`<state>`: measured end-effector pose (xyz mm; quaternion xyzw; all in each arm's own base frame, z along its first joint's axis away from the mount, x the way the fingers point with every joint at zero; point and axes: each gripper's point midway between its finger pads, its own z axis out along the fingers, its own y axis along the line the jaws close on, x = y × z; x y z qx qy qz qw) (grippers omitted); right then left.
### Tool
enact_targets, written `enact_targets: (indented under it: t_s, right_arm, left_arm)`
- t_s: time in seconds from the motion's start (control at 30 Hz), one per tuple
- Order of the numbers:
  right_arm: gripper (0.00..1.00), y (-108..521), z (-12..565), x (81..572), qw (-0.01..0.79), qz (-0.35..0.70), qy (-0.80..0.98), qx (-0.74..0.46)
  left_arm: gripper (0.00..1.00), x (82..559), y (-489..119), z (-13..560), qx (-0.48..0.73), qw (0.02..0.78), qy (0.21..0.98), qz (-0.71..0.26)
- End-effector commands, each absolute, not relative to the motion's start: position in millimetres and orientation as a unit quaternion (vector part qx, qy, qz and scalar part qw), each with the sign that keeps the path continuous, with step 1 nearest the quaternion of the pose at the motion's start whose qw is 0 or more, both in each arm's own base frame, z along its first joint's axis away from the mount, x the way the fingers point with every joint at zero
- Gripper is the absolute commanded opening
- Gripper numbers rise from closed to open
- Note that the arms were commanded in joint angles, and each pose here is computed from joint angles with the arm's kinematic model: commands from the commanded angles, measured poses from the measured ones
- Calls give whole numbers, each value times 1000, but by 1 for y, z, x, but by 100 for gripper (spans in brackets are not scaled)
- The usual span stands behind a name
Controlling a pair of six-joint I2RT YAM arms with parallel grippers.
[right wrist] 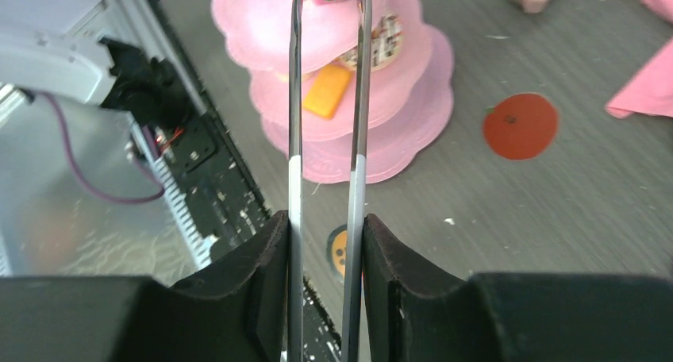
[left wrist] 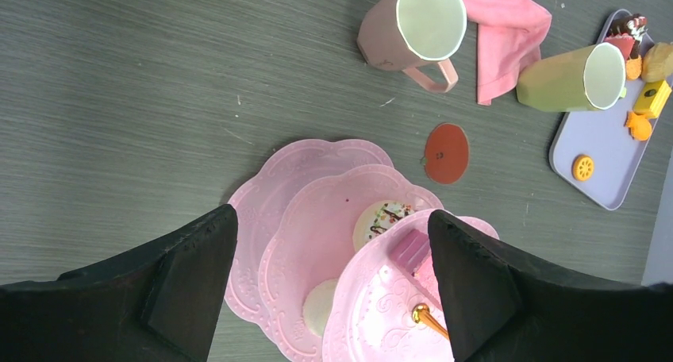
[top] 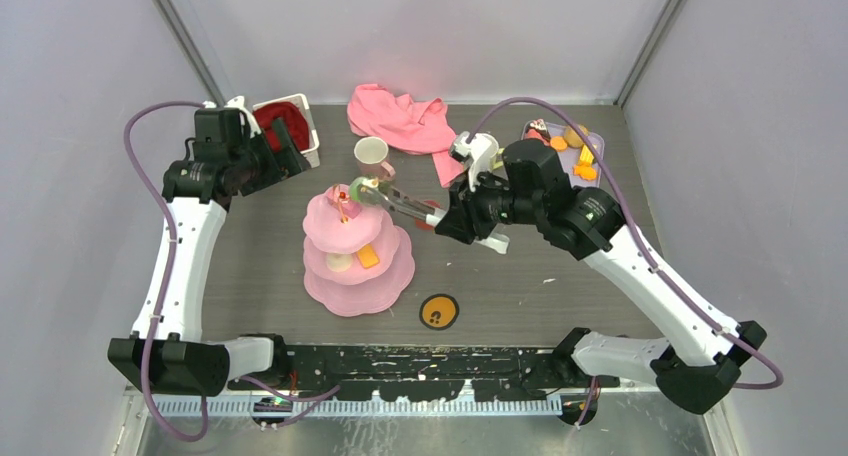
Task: Serve the afternoon tea
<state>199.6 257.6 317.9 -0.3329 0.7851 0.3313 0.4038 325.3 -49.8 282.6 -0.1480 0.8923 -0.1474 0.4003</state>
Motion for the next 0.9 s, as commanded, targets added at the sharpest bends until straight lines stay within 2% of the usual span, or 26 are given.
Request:
enact_targets:
  t_s: [0.0, 0.3, 0.67, 0.87]
  right_arm:
    - [13, 272, 335, 169, 370, 385, 744, -402]
    - [12, 289, 330, 133, 327, 405, 721, -457]
    - [14, 317, 338, 155, 379, 414, 725, -399]
    - [14, 336, 328, 152, 366, 420, 727, -401]
  left_arm:
    - [89, 327, -47, 307, -142, 436, 876, -149]
    - [89, 325, -48, 308, -146, 436, 875, -152]
    - [89, 321, -49, 308, -147, 437, 874, -156]
    - [89, 321, -49, 305, -146, 435, 875, -156]
